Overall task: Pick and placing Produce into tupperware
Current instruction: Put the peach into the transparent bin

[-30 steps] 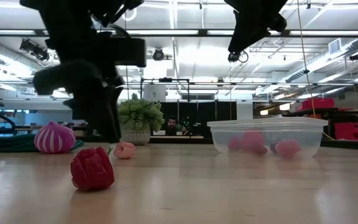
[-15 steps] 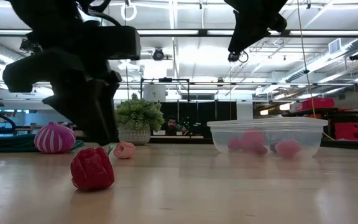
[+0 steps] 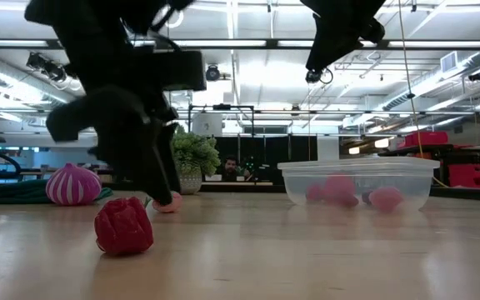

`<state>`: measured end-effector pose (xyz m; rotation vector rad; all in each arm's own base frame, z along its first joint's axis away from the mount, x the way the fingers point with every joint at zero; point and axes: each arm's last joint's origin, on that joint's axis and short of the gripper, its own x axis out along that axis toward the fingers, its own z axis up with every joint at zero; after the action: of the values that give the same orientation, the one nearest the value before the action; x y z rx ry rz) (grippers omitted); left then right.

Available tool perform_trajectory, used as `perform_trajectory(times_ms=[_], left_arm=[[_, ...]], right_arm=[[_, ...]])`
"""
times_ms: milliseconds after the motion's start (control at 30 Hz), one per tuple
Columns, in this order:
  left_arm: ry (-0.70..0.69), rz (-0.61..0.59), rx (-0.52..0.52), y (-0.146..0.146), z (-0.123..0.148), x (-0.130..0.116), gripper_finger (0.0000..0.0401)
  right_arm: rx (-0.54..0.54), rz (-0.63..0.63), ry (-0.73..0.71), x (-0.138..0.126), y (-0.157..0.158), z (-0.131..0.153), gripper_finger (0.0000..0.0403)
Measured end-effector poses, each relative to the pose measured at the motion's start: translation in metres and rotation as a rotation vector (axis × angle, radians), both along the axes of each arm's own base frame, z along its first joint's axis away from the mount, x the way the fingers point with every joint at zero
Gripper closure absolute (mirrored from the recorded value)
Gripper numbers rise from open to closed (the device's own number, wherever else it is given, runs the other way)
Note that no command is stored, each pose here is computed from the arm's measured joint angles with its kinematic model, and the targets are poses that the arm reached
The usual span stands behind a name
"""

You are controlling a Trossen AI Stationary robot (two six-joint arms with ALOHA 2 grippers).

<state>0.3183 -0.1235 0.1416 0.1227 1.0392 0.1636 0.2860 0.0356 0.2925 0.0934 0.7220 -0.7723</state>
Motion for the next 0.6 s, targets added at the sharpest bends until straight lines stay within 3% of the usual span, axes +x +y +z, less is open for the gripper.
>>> perform_trajectory(times_ms=[200, 600], left_arm=[[0.028, 0.022, 0.007, 0.005, -0.015, 0.006, 0.0199], [0.017, 0.014, -0.001, 0.001, -0.015, 0.005, 0.0232]], right_arm=[[0.0, 0.0, -0.001, 0.0, 0.0, 0.0, 0.028], [0.0, 0.001, -0.001, 0.0, 0.0, 0.0, 0.028]])
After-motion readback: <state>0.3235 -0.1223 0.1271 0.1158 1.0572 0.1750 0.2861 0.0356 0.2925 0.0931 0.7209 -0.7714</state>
